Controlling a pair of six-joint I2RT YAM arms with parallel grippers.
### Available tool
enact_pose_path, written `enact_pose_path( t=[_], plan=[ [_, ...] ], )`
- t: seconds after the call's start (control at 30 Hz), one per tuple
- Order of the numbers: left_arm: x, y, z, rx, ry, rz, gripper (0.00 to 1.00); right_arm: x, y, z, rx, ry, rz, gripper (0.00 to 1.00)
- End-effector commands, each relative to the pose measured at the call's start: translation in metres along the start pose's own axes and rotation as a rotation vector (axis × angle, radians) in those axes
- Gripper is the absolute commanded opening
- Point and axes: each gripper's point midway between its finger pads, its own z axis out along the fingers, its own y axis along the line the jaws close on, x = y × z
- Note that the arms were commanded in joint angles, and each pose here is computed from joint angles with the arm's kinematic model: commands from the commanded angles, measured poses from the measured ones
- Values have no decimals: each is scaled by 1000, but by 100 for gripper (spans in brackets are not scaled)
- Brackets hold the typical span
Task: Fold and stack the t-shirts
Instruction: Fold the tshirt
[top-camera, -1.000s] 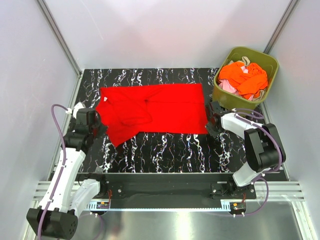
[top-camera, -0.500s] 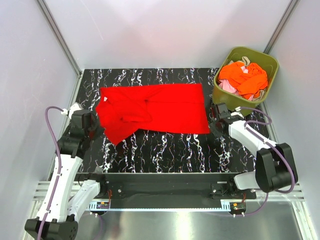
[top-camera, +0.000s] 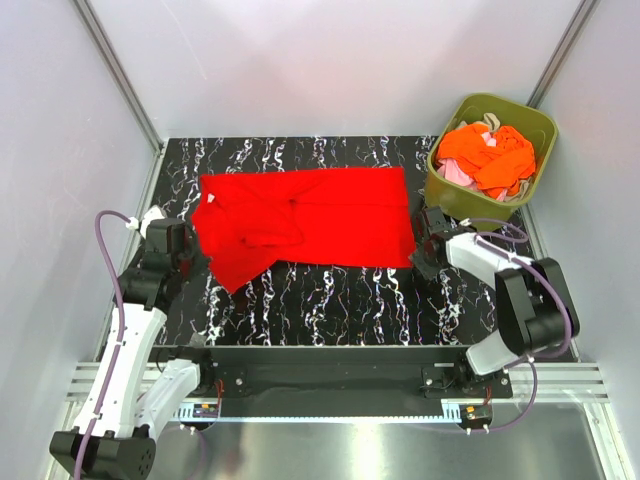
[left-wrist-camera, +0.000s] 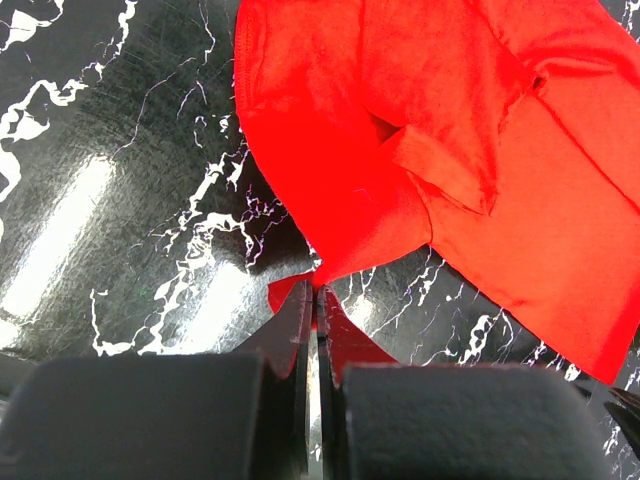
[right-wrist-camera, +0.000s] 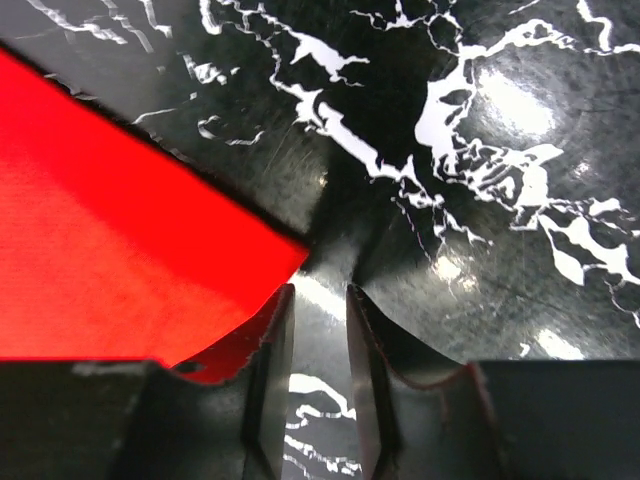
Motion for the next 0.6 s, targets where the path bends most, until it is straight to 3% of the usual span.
enact_pose_path(
  t=[0.0, 0.27, 0.57],
  plan=[
    [-21, -13, -8, 41, -69, 3, 0, -8, 23, 1, -27, -18, 40, 35],
    [-24, -18, -8, 62, -76, -2, 0, -19, 27, -3, -35, -69, 50, 38],
    [-24, -19, -7, 67, -78, -1, 0, -10, 19, 12, 27, -39, 50, 40]
  ],
)
